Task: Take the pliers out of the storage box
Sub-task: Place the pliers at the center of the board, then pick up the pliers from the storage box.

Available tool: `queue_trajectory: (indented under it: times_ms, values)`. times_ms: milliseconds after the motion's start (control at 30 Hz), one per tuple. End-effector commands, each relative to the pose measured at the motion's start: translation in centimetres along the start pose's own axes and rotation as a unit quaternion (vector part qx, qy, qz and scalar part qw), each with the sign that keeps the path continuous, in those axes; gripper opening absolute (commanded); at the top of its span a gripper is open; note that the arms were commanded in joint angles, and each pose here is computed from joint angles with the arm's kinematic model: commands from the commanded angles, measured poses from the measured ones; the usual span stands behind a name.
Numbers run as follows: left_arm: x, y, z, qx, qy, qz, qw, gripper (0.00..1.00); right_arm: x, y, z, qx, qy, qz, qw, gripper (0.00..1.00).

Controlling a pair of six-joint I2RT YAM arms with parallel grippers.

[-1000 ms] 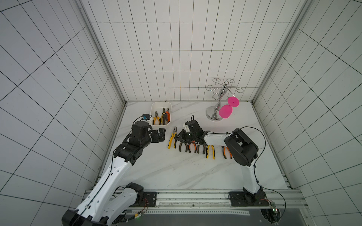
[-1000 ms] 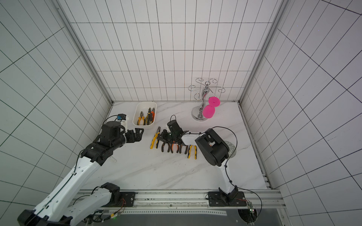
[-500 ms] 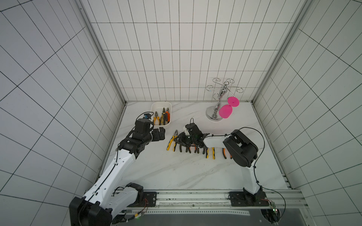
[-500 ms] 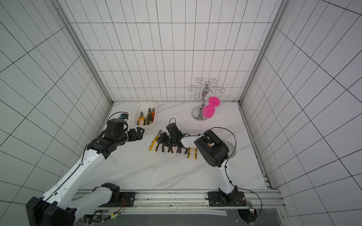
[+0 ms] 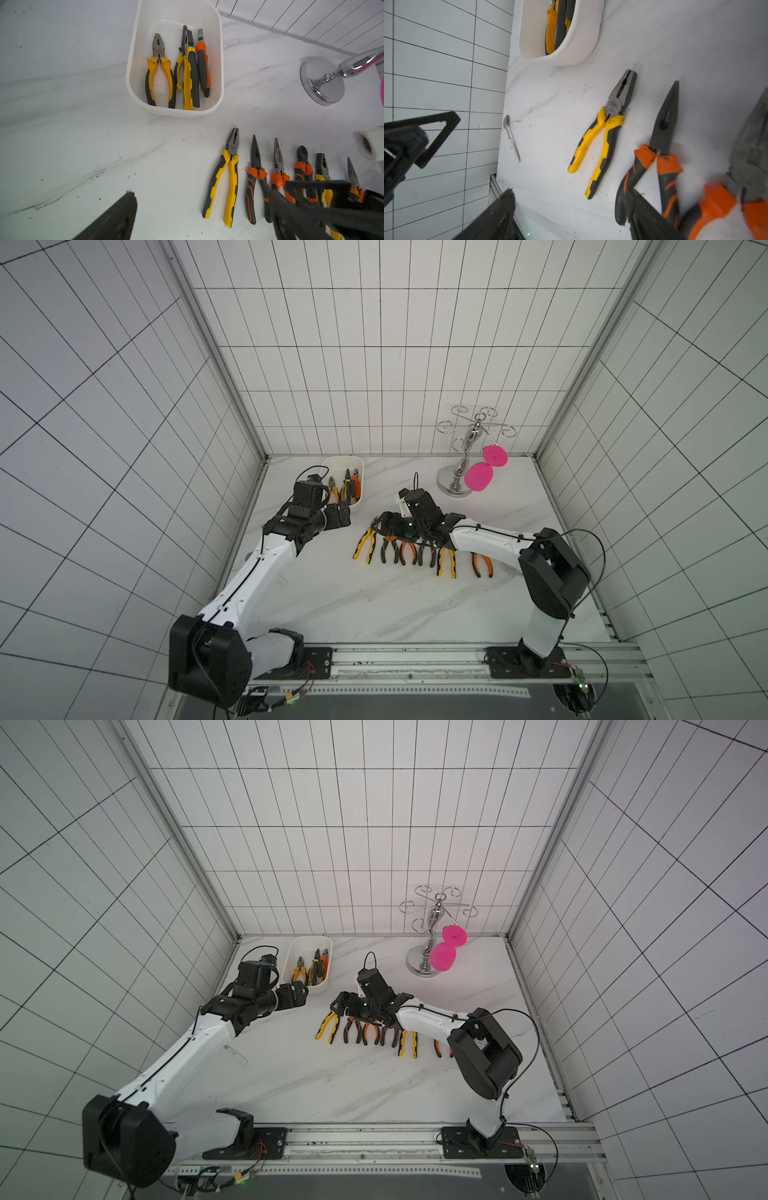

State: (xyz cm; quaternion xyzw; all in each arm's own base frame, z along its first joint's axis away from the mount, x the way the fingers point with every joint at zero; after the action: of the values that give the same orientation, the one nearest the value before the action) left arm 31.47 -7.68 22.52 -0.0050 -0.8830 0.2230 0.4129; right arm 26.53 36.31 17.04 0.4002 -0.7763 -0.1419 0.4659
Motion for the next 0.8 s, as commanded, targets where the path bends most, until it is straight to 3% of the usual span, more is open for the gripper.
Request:
queue_trajectory:
  times_ms: [0,167,267,467,767]
  values:
    - [-1.1,-0.3,-1.9,0.01,-0.008,-0.014,1.0,0.99,2.0,-0.4,1.0,0.069,0.028,0.043,0.996,0.91]
    - [-4.0,-0.5,-4.0,-0.018,0.009,-0.056,0.998,0.93,4.0,-0.2,0.0,0.112,0.025,0.061,0.991,0.92]
    - [-6.2,-0.6,-5.0,-0.034,0.032,-0.085,0.995,0.83,4.9,-0.7,-1.1,0.118,0.022,0.065,0.991,0.92]
    - [-11.0,-0.4,-6.1,-0.062,0.065,-0.137,0.986,0.79,6.4,-2.9,-4.2,0.11,0.009,0.066,0.992,0.89]
    - [-16.9,-0.6,-6.2,-0.084,0.102,-0.153,0.979,0.72,7.7,-5.9,-8.0,0.099,0.0,0.063,0.993,0.87]
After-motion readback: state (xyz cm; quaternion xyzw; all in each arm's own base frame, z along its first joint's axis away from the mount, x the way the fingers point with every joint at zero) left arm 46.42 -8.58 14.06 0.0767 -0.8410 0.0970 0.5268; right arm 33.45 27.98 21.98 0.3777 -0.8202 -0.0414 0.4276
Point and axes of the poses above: each gripper's point midway between its finger pads, its own x axis back along the fingers, its own y axis along the line the jaws close on, z = x × y, the point moved 6 cm from there along x, back along the fingers, and after that the axes turned 11 degrees about x, right-handed, at the moved point
